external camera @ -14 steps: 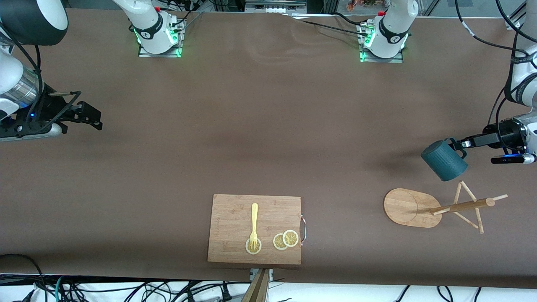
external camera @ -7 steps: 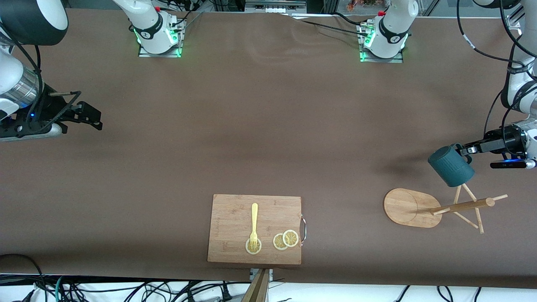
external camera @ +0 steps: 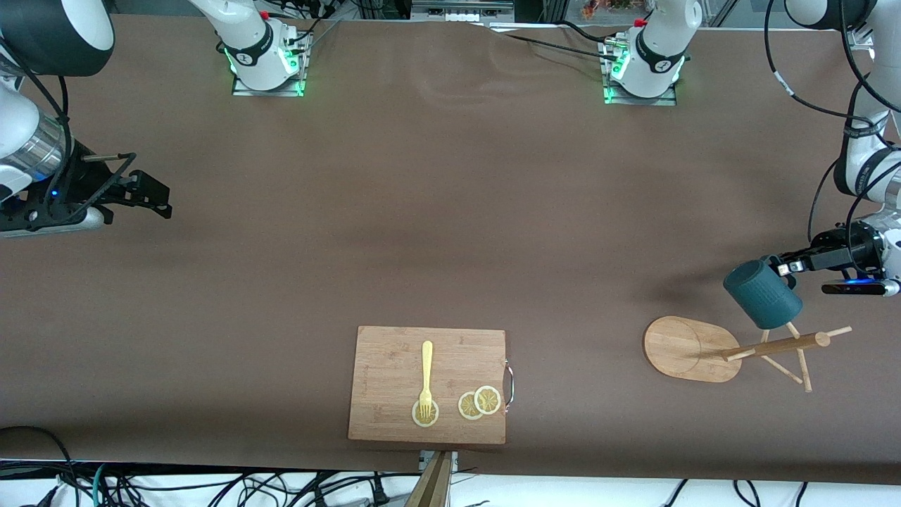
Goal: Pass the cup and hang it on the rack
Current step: 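Lower the mug handle onto a rack peg with the left gripper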
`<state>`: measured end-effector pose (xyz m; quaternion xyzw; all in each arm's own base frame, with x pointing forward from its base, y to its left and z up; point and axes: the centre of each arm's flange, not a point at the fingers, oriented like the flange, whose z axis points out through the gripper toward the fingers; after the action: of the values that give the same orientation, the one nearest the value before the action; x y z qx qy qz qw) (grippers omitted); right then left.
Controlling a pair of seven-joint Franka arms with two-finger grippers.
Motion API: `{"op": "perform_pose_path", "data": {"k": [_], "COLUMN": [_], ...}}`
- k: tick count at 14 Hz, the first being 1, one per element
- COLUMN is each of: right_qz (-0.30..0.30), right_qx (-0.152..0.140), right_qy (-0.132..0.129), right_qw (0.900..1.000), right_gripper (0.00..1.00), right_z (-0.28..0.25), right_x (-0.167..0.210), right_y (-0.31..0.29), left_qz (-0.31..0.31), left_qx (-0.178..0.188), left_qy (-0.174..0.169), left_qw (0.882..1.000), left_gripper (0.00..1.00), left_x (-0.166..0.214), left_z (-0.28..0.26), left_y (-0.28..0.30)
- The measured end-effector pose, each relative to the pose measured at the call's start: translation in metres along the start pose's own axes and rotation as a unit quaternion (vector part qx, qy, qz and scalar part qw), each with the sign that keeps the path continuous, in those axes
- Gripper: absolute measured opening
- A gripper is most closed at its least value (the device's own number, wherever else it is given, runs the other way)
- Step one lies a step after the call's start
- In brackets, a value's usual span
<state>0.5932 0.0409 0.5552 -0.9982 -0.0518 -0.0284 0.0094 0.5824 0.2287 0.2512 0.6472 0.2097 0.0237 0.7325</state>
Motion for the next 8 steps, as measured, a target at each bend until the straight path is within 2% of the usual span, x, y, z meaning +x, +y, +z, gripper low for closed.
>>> {"op": "perform_pose_path", "data": {"k": [8], "right_qz": [0.0], "right_qx": [0.0], "right_qy": [0.0], "right_qw": [1.0], "right_gripper": [1.0], "right_z": [0.0], "right_x": [0.0], "right_y": [0.0], "left_qz": [-0.011], "left_qx": [-0.022], "left_qy": [0.012], "left_qw": [1.0], "left_gripper": [0.21], "left_x": [0.008], "left_z": [-0.001], "left_y": [-0.016]}}
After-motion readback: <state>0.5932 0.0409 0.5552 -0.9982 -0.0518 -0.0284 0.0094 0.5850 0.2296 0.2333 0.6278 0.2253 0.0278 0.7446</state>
